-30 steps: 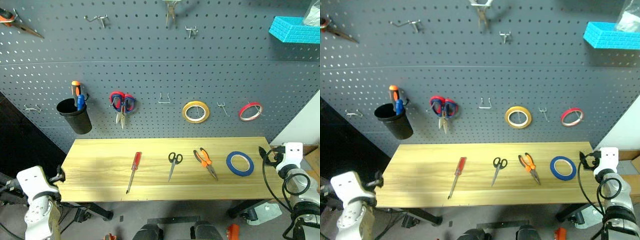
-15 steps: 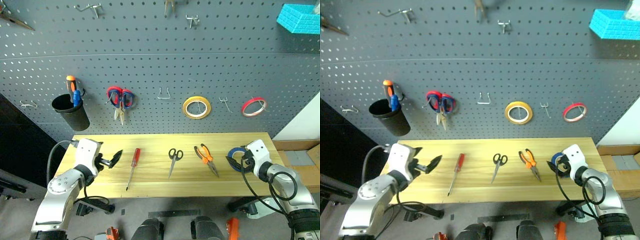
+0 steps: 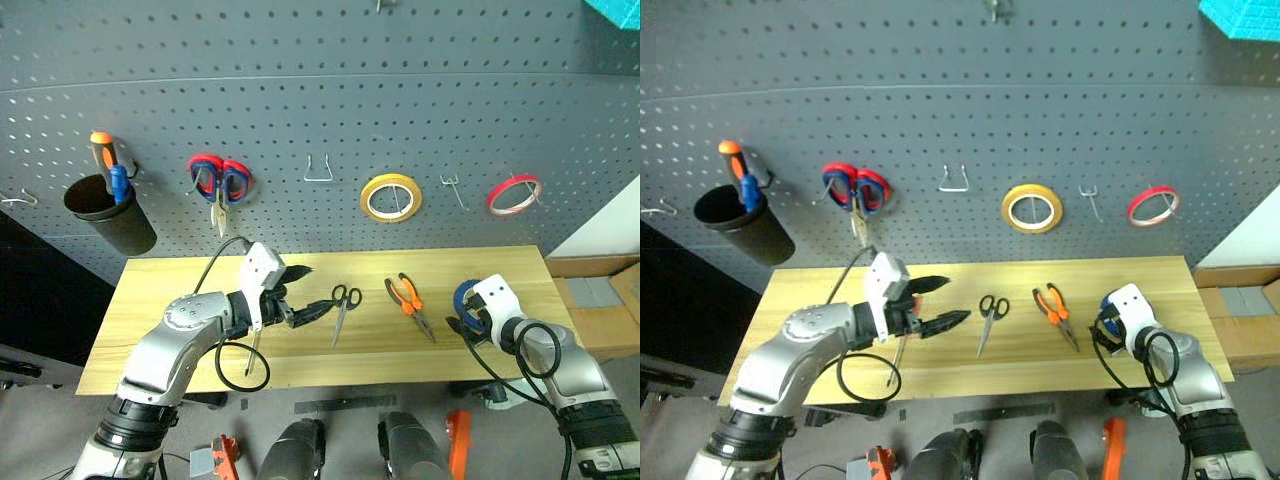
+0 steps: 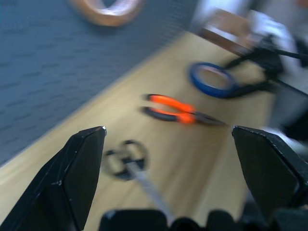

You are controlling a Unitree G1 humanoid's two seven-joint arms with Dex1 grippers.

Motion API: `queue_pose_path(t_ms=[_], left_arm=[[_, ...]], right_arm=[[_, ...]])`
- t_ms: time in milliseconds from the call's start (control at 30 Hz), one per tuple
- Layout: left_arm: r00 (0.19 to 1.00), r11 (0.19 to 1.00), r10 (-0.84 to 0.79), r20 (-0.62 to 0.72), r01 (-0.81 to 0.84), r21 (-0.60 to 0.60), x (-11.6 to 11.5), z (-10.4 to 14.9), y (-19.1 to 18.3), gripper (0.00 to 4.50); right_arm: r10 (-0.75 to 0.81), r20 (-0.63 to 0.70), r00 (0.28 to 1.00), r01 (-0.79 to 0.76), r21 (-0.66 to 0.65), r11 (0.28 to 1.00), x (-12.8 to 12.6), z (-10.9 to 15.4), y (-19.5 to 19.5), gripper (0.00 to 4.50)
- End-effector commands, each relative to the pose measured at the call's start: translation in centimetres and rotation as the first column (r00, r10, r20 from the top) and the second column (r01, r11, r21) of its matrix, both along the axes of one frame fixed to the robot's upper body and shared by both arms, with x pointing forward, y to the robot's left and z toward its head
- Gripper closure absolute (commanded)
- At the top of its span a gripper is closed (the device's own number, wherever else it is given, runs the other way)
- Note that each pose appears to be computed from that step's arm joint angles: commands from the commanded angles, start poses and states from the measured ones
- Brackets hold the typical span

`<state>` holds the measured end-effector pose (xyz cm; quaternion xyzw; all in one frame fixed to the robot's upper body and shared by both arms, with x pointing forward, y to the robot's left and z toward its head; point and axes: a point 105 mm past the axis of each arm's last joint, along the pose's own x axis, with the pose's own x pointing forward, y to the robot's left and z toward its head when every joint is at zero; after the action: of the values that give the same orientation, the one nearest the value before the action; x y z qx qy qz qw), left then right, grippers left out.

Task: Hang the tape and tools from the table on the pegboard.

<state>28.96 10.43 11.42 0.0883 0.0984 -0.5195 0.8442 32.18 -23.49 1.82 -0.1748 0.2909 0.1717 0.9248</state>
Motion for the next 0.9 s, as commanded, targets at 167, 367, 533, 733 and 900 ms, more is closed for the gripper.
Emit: queue_pose_path(t_ms=[167, 367, 533, 733, 900], left_arm=[[0.934, 0.94, -0.331, 0.137, 0.314, 0.135, -1.3, 1.8, -3.1, 0.02], [0.877, 0.895, -0.433, 0.21, 0.391, 0.213, -1.4, 1.8, -3.6, 0.02], [0.87, 0.892, -0.438, 0.228, 0.389, 0.229, -1.2, 1.8, -3.2, 0.0], [0.866, 0.907, -0.411, 0.285, 0.359, 0.22, -1.0, 2.6, -2.8, 0.0], [0.869, 0.916, -0.393, 0.299, 0.342, 0.208, -1.2, 3.2, -2.0, 0.0]], right_arm=[[0.013, -0.039, 0.999, -0.015, -0.054, 0.998, 1.4, -0.9, -0.5, 0.0], [0.082, -0.073, 0.994, -0.087, -0.068, 0.994, 2.0, -1.1, -0.6, 0.0], [0.097, -0.159, 0.983, -0.104, -0.035, 0.994, 1.5, -1.8, -0.7, 1.24], [0.108, -0.176, 0.979, -0.123, -0.078, 0.989, 1.7, -2.2, -1.2, 3.18], [0.132, -0.114, 0.985, -0.149, -0.159, 0.976, 2.0, -1.7, -1.6, 3.91]])
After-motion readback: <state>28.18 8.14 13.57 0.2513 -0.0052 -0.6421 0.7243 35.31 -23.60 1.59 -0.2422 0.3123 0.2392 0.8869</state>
